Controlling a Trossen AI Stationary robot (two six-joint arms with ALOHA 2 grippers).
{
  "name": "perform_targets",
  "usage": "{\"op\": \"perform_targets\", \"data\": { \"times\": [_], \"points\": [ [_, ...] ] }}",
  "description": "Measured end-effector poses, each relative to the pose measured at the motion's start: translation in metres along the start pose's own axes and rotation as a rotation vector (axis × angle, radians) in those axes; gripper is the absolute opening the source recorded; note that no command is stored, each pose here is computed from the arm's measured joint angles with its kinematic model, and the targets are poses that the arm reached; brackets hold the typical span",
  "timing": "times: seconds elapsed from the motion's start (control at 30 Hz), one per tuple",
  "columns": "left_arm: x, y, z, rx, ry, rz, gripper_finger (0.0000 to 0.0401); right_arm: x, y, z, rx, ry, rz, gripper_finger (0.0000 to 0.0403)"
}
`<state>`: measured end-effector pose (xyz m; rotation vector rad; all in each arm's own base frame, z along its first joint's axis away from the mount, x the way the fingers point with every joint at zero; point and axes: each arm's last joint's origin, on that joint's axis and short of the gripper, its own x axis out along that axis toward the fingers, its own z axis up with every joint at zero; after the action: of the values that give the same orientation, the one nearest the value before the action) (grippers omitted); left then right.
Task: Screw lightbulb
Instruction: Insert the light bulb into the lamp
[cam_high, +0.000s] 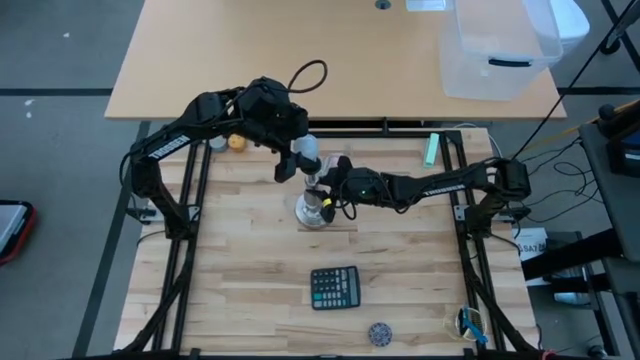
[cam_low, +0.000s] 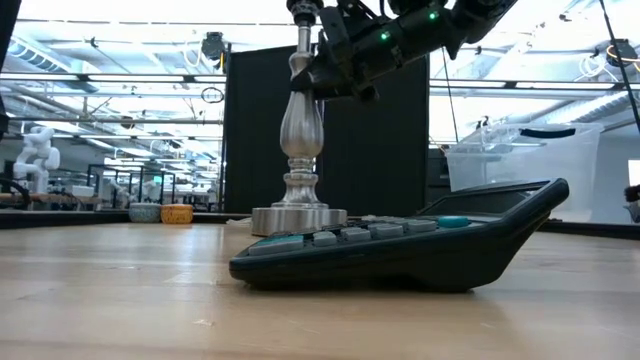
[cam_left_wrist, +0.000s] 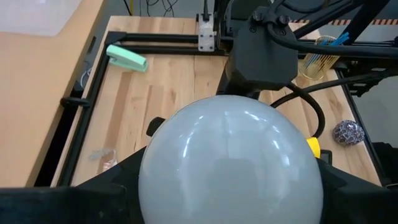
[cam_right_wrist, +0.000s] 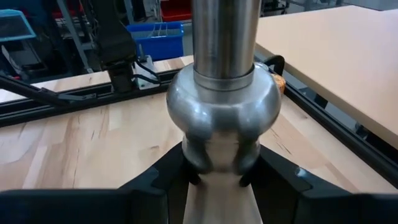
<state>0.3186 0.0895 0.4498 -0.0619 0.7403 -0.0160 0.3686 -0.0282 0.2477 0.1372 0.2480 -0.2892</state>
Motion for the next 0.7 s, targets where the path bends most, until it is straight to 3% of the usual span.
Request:
{"op": "perform_targets", "data": {
  "times": [0.7],
  "points": [
    [-0.011, -0.007, -0.007, -0.003, 0.052, -0.023, 0.0262, 0.004, 0.006, -0.001, -0.067, -0.026, 0.115, 0.0139]
  ]
}}
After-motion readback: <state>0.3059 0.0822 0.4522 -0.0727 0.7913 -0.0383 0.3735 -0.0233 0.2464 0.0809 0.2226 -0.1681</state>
